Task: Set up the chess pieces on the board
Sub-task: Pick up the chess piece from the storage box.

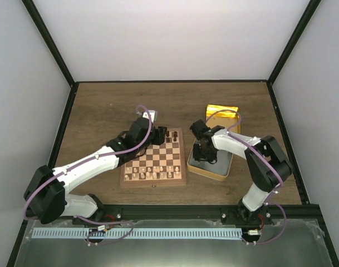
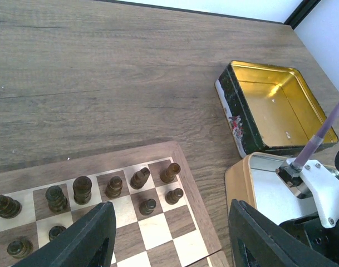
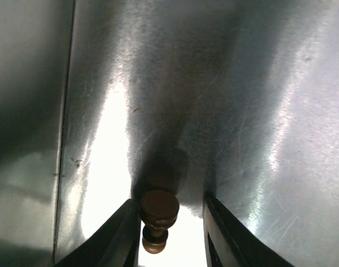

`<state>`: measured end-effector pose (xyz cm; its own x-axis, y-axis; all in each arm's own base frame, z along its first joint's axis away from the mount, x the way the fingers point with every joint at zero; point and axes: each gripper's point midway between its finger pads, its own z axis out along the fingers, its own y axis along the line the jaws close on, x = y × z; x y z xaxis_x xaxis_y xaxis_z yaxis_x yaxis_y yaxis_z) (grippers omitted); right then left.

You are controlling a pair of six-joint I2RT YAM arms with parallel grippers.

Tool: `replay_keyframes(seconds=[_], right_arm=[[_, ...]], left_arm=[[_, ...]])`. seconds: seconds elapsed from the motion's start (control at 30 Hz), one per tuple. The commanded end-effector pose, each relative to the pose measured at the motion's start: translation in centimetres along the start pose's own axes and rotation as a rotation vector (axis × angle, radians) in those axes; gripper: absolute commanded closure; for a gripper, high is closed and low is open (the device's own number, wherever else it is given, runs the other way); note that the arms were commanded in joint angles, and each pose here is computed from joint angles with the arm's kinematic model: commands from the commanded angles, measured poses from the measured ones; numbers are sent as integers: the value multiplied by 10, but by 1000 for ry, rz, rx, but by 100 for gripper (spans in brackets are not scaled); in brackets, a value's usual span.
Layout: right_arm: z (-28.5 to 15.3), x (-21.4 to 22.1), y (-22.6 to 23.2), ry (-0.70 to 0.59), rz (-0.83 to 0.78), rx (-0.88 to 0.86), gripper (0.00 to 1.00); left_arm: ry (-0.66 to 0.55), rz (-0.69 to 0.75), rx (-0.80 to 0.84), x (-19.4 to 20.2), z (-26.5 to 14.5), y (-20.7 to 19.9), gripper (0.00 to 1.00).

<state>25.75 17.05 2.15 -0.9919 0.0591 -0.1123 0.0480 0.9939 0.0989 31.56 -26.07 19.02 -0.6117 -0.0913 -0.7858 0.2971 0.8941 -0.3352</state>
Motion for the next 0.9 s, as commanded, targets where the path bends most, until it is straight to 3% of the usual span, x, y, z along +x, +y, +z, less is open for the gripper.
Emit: replay_keyframes(seconds=[0.0,0.27,0.4,0.53,0.6,0.73,0.87], right_arm=[[14,12,-7,44,7,58,72],[16,0,-6,-33,93,43,78],[22,-13,-9,-74,131,75,71],[25,-10,-14,-55,129,105,83],[22,-5,-14,-52,132,92,84],[15,-1,-15,-40,134,83,66],[14,5,-10,-20,116,70,60]], left_arm=[[-9,-6,5,-2,3,0,42],[-8,-23,4,1,1,1,42],[-7,-31,12,1,1,1,42],[-9,-29,11,1,-2,2,42],[-14,-30,9,0,-4,2,42],[-18,-31,9,1,-4,3,42],[-10,-28,15,3,-3,2,42]])
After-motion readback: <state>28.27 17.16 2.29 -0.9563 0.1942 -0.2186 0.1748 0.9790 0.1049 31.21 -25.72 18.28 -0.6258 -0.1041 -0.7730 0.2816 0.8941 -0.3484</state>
